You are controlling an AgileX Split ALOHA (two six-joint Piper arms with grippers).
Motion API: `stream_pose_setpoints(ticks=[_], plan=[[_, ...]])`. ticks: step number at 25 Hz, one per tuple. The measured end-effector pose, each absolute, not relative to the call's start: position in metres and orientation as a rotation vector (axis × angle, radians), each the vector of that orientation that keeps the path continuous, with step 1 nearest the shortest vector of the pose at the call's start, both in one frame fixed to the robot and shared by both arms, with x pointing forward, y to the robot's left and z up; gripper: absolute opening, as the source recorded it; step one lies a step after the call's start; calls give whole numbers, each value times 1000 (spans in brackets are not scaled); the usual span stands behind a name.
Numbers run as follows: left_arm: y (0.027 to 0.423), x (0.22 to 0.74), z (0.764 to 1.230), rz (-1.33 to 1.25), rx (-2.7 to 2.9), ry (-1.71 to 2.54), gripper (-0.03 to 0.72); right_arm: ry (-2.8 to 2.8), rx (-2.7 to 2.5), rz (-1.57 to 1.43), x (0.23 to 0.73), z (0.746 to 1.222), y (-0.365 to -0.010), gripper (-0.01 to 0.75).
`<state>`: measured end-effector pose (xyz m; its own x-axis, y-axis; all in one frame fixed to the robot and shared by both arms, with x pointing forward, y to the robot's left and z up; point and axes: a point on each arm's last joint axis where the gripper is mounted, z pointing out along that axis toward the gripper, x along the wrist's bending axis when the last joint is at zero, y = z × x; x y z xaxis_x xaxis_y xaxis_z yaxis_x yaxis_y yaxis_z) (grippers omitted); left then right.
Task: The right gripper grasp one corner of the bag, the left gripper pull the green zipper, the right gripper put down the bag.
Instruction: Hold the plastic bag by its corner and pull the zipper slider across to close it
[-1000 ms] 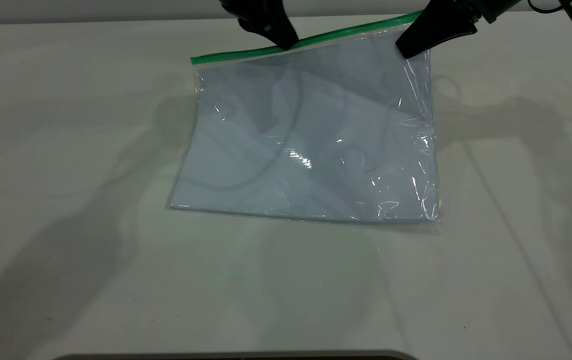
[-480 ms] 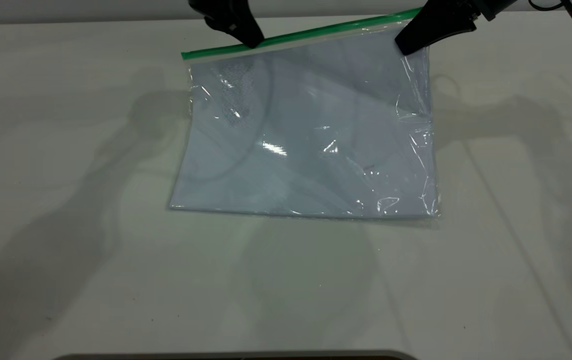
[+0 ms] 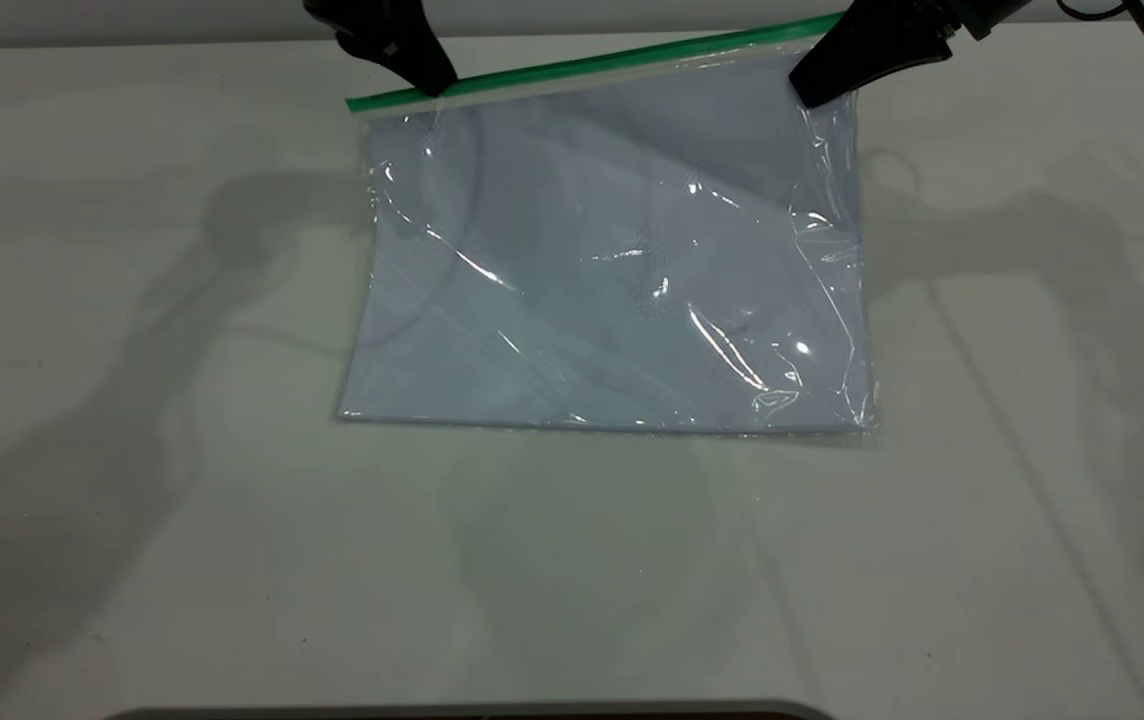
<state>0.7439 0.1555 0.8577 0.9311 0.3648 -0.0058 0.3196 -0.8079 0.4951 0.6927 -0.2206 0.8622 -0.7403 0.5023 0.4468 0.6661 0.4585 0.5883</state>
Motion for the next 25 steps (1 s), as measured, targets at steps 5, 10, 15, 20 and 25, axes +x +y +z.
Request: stream_pose_setpoints(ticks=[5, 10, 15, 20, 25], plan=[[165, 746, 857, 127, 2585, 511, 76, -2498, -1016, -1149, 693, 862, -221, 34], [167, 746, 857, 129, 2591, 511, 76, -2498, -1016, -1149, 693, 862, -221, 34], [168, 747, 857, 133, 2595, 513, 76, -2499, -1017, -1148, 693, 862, -221, 34], [171, 747, 856, 142, 2619, 512, 76, -2499, -1019, -1148, 693, 862, -222, 34], [172, 747, 855, 146, 2628, 517, 80, -2500, -1019, -1147, 693, 862, -222, 34]])
